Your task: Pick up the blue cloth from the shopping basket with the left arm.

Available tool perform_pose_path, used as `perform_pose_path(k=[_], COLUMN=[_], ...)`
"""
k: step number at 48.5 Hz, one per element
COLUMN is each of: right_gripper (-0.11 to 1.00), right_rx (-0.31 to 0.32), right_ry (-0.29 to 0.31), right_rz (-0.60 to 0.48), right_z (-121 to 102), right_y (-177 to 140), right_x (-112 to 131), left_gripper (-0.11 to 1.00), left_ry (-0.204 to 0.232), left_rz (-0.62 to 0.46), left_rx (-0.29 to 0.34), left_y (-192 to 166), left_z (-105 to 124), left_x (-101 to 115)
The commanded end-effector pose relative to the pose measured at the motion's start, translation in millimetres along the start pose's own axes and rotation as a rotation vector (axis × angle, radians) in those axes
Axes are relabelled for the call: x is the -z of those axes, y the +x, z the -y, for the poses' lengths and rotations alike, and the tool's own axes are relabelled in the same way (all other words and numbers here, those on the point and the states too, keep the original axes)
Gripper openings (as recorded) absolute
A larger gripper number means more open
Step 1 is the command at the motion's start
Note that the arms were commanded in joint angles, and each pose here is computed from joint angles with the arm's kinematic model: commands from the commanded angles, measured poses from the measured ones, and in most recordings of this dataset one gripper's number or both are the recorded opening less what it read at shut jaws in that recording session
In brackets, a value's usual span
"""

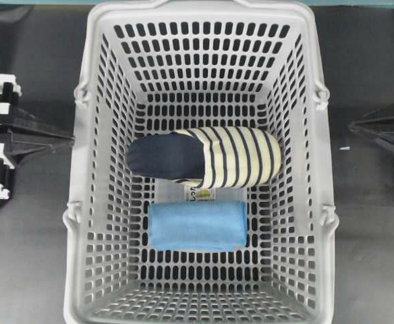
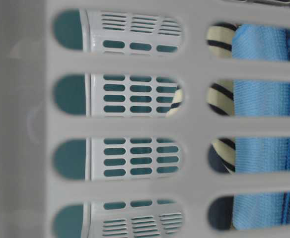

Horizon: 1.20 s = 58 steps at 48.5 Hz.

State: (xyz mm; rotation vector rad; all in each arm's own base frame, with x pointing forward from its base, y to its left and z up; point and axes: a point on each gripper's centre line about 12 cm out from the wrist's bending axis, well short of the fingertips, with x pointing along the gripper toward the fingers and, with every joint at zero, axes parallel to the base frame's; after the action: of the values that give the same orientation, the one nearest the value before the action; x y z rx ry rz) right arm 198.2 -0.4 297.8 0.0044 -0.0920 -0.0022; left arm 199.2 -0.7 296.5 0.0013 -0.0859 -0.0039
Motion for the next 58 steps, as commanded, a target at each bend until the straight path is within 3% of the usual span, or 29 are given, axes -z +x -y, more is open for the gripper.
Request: perform_pose_path(k=[1,5,12,25,28,38,40,49,53,58], right_gripper=[0.01,0.01,0.0,0.02,0.12,0.73,0.8,0.78,0.78,0.78], right_rx=[-0.005,-0.002,-0.007,-0.019,-0.021,-0.02,-0.019,-0.019,-0.02,-0.019], right_ry=[0.011,0.028,0.037,0.042,0.041,0.039,0.04,0.04,0.039,0.04], right_rz=[0.006,-0.003,-0.042,-0.106,-0.109,-0.112,-0.12,-0.128,-0.126,-0.126], right_z=[-1.1,-0.7,-1.9,-4.6,-5.0,-4.7,-4.7,-4.7,-4.7,-4.7], right_y=[1.8,1.5,4.3,6.2,6.5,6.7,6.9,5.9,5.3,4.9], right_x=[-2.2,-2.9,-9.0,-12.6,-14.1,-14.6,-13.5,-13.1,-13.1,-12.8], left_gripper=[0.06,0.0,0.0,0.0,0.0,0.0,0.0,0.01,0.13,0.44], left_ry=[0.03,0.028,0.03,0.035,0.037,0.04,0.038,0.012,0.009,0.008], left_rz=[0.029,0.001,-0.082,-0.259,-0.299,-0.434,-0.454,-0.611,-0.679,-0.714], left_rx=[0.01,0.009,0.027,0.091,0.098,0.092,0.091,0.077,0.078,0.089], left_y=[5.2,10.1,23.5,55.7,65.0,97.8,104.0,135.5,151.5,171.7], left_z=[1.2,1.1,5.6,22.8,25.5,28.0,28.9,32.1,36.4,44.9], left_x=[-22.4,-35.5,-55.2,-68.9,-69.5,-75.5,-78.4,-69.1,-61.1,-54.9])
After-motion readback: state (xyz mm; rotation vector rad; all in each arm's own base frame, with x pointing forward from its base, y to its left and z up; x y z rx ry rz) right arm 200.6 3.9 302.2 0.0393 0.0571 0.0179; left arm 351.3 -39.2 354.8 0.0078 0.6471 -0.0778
